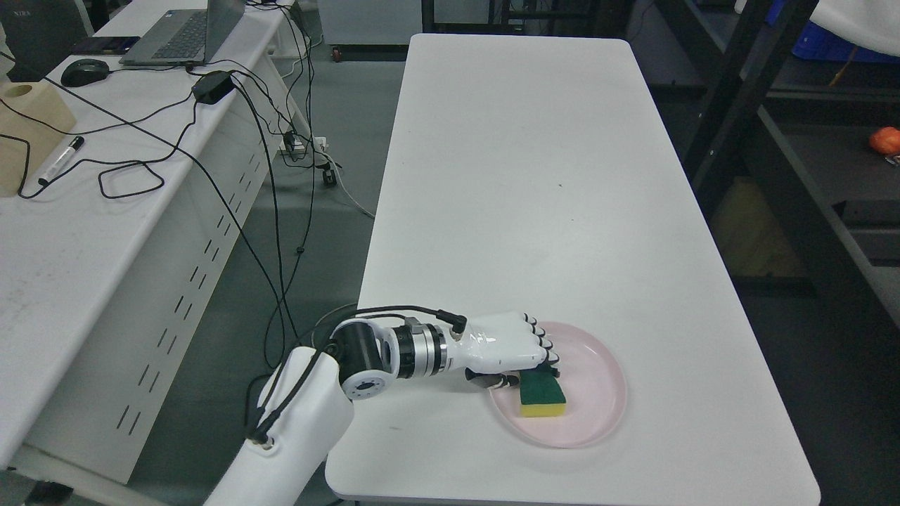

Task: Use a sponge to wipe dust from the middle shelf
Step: 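Lift the sponge off the plate with the left hand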

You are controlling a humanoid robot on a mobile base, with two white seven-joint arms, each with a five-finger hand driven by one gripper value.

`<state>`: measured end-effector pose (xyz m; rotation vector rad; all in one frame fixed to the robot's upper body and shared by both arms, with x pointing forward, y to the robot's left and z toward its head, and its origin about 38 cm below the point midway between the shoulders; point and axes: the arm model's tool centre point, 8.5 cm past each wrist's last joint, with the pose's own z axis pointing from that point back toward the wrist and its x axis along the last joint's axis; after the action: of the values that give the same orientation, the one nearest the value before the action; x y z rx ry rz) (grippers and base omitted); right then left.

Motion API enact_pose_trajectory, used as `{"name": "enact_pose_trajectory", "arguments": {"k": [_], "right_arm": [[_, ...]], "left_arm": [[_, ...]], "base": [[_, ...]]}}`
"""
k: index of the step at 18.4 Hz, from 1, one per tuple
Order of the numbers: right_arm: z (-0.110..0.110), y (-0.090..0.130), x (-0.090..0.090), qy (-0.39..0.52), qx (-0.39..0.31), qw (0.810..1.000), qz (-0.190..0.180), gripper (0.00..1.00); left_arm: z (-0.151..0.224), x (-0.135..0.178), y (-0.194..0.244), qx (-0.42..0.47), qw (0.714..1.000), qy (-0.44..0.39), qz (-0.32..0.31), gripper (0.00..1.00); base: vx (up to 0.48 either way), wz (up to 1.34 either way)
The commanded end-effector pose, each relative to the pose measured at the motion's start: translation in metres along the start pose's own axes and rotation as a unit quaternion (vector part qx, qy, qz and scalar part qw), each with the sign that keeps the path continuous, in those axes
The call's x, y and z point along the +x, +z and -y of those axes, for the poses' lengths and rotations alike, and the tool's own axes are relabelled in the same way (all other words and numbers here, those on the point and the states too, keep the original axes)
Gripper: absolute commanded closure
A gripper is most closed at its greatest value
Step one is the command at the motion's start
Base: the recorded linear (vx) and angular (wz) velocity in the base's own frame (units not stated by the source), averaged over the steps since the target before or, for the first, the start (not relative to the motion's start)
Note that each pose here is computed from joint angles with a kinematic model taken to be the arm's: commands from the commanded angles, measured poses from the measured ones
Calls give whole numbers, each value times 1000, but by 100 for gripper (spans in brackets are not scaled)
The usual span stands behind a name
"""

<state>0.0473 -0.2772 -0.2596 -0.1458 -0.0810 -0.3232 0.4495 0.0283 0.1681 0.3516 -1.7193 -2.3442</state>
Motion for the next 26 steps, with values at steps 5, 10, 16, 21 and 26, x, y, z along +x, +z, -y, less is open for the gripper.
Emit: {"name": "enact_pose_trajectory", "arguments": {"k": [5,10,16,21,26], "right_arm": [[10,-1,2,2,-7,1000,-25,0],[10,-1,2,2,-7,1000,-25,0],[10,-1,2,2,-7,1000,-25,0],[10,-1,2,2,-7,1000,-25,0],[10,-1,2,2,-7,1000,-25,0]], "left_arm": [[-7,-31,29,55,995,74,-26,98],[-77,-60,82,184,979,56,-62,100],[-136,-48,118,271,962,18,-37,100],[-133,-50,124,278,959,22,-45,100],[-131,-51,125,278,959,25,-47,99]], "base": [[0,0],[0,0],[0,0],[-5,2],[-78,58]]}}
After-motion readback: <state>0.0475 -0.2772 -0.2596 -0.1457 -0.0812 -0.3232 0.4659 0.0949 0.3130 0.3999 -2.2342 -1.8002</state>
